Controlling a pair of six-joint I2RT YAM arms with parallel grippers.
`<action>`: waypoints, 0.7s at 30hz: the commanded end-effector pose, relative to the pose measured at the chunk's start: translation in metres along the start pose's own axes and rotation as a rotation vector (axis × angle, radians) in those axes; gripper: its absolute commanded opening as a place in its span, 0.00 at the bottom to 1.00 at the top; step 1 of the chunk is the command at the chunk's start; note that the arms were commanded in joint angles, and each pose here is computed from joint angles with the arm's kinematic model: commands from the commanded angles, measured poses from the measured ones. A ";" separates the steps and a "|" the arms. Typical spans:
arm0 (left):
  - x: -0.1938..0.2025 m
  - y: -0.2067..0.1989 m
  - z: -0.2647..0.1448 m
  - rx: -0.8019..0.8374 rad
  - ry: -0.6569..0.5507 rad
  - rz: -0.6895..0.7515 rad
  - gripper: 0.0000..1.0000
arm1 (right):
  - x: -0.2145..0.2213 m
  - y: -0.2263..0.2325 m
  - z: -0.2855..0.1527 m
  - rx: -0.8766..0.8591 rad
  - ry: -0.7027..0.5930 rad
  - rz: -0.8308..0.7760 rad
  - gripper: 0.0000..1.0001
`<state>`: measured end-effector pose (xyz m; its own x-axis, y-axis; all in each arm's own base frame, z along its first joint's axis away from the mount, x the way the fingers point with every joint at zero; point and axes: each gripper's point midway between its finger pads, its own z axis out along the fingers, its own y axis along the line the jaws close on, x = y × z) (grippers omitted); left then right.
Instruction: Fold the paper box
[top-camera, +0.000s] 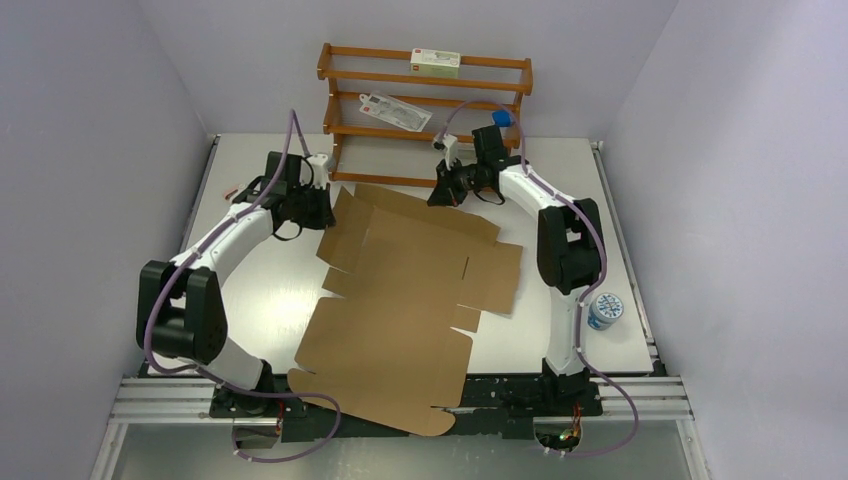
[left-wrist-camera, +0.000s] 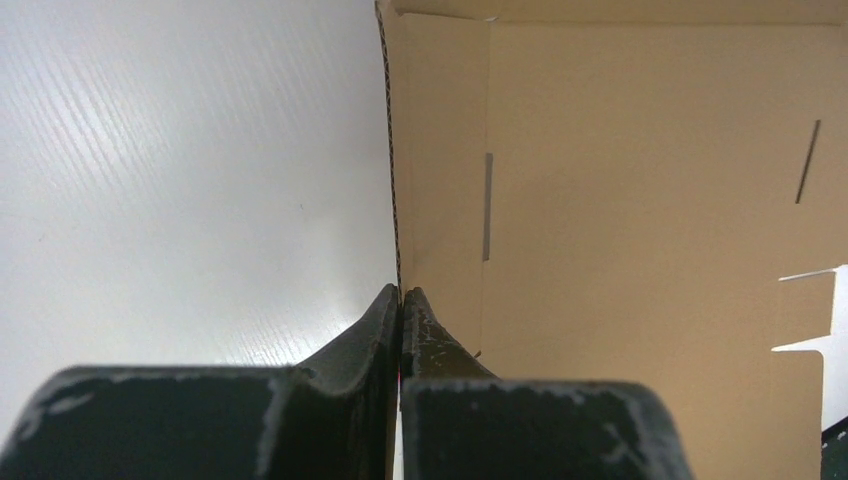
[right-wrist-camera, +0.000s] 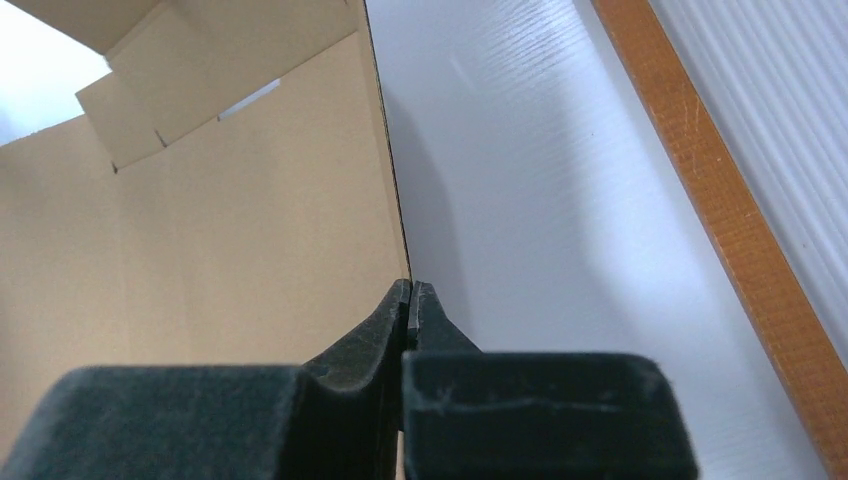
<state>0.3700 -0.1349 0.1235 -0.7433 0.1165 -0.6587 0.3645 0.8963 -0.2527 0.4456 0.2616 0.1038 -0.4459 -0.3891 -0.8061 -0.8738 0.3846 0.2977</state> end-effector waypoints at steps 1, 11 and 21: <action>0.001 0.012 0.005 -0.067 0.021 -0.024 0.05 | -0.007 0.008 -0.013 -0.011 -0.028 0.000 0.00; 0.030 0.049 0.026 -0.135 0.139 -0.177 0.08 | -0.003 0.003 -0.017 -0.001 -0.041 0.032 0.00; 0.037 0.051 0.039 -0.089 0.176 -0.202 0.09 | -0.003 0.018 -0.021 -0.042 -0.041 -0.018 0.00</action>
<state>0.3827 -0.1114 0.0561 -0.8760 0.0085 -0.4823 0.1814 0.9322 -0.3131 0.4299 0.2581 0.0960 -0.4828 -0.3618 -0.7975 -0.8610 0.3624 0.3568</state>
